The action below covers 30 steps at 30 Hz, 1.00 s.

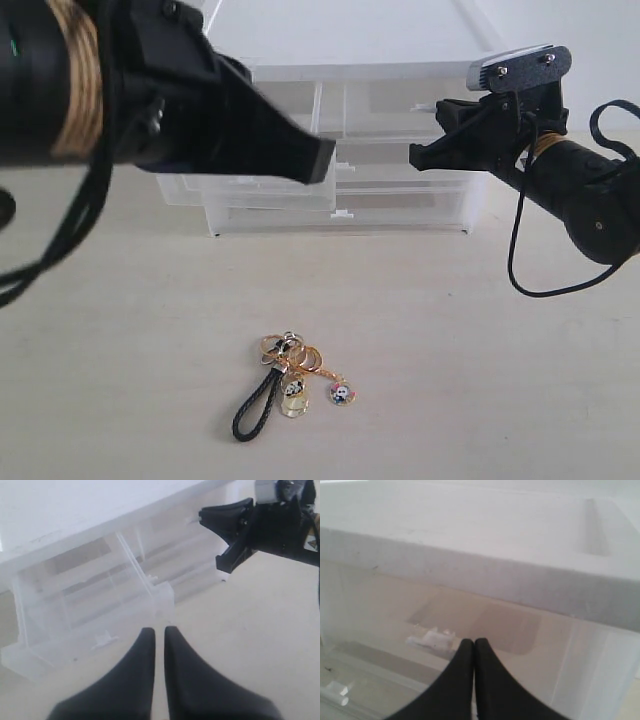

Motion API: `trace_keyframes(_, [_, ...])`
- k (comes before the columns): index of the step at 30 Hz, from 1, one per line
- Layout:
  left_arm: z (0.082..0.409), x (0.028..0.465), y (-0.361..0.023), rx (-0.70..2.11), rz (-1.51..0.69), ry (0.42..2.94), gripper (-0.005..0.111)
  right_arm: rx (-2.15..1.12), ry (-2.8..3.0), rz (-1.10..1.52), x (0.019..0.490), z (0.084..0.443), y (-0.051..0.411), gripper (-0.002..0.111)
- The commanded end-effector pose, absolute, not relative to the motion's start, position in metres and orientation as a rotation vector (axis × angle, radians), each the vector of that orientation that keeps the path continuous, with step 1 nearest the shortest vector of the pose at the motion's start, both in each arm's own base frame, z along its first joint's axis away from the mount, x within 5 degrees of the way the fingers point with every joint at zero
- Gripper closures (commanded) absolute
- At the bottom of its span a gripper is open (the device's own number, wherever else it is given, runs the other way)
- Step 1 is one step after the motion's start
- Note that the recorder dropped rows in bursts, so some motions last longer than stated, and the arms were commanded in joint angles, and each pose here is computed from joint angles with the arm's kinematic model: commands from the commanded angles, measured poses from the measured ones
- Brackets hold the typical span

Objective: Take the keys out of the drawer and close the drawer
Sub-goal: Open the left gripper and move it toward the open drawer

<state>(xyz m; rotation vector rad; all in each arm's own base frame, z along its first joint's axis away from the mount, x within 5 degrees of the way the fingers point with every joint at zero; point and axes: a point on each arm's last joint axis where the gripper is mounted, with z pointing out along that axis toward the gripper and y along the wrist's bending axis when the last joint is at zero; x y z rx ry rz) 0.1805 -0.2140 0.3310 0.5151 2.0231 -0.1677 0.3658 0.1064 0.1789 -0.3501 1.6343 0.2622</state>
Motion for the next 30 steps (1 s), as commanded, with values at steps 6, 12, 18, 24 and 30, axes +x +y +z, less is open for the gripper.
trace_keyframes(6, [0.274,0.183,-0.197,0.221,-0.179,1.834,0.103,-0.224,1.599,0.267,0.376,0.190,0.098,0.109])
trace_keyframes(12, [0.244,0.189,-0.201,0.248,-0.071,1.870,0.103,-0.220,1.600,0.271,0.376,0.190,0.098,0.109])
trace_keyframes(18, [0.218,0.196,-0.212,0.294,-0.001,1.925,0.103,-0.220,1.600,0.271,0.376,0.190,0.098,0.109])
trace_keyframes(24, [0.215,0.205,-0.215,0.232,0.105,1.881,0.103,-0.220,1.600,0.271,0.376,0.190,0.098,0.109])
trace_keyframes(30, [0.216,0.213,-0.224,0.199,0.133,1.859,0.103,-0.228,1.600,0.271,0.376,0.190,0.099,0.109])
